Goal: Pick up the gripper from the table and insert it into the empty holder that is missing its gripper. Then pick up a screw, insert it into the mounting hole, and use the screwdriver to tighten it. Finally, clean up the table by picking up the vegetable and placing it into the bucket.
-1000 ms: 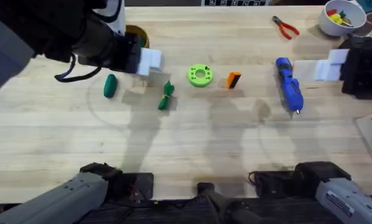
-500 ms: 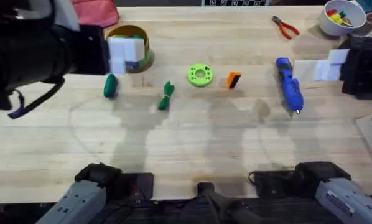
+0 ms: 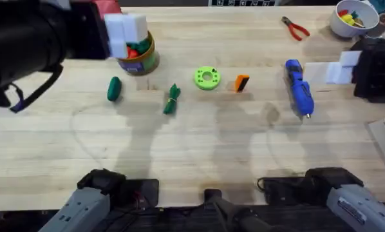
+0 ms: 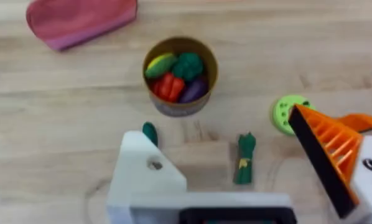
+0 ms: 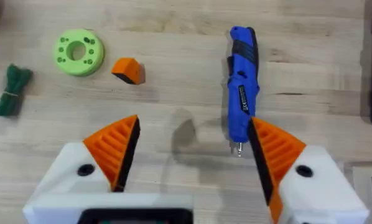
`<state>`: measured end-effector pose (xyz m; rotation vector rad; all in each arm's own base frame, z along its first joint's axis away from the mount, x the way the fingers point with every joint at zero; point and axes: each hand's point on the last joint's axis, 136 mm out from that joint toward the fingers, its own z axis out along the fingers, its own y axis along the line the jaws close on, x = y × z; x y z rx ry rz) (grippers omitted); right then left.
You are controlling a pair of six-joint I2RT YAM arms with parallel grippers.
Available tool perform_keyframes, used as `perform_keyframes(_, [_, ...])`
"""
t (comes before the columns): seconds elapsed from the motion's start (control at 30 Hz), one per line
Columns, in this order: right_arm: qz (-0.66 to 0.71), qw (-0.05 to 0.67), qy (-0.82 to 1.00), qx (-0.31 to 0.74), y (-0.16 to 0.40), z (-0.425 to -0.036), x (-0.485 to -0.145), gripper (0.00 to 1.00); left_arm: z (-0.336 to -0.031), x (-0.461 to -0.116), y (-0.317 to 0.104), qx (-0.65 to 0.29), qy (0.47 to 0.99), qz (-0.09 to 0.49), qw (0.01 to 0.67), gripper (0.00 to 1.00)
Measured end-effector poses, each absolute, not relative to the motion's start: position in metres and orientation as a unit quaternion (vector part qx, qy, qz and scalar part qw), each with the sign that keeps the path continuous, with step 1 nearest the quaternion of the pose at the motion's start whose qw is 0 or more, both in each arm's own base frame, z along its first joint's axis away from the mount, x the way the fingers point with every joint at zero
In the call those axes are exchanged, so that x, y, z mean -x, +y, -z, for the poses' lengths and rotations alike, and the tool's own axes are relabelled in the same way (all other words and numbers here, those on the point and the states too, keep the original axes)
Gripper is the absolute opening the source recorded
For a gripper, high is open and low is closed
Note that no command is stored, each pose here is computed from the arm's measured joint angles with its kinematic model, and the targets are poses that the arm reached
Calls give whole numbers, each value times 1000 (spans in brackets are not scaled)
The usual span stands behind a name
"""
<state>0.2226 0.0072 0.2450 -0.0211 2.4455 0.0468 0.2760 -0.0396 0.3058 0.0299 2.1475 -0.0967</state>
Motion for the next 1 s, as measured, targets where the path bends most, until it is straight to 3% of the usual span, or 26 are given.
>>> perform_keyframes(0.47, [-18,341,940,8,7,-245,-223,994,-342,-308,-36,-8,814,25,581,985])
perform_keyframes(1.0, [-18,341,940,8,7,-245,-223,994,-272,-274,-20,-14,733,72,676,985])
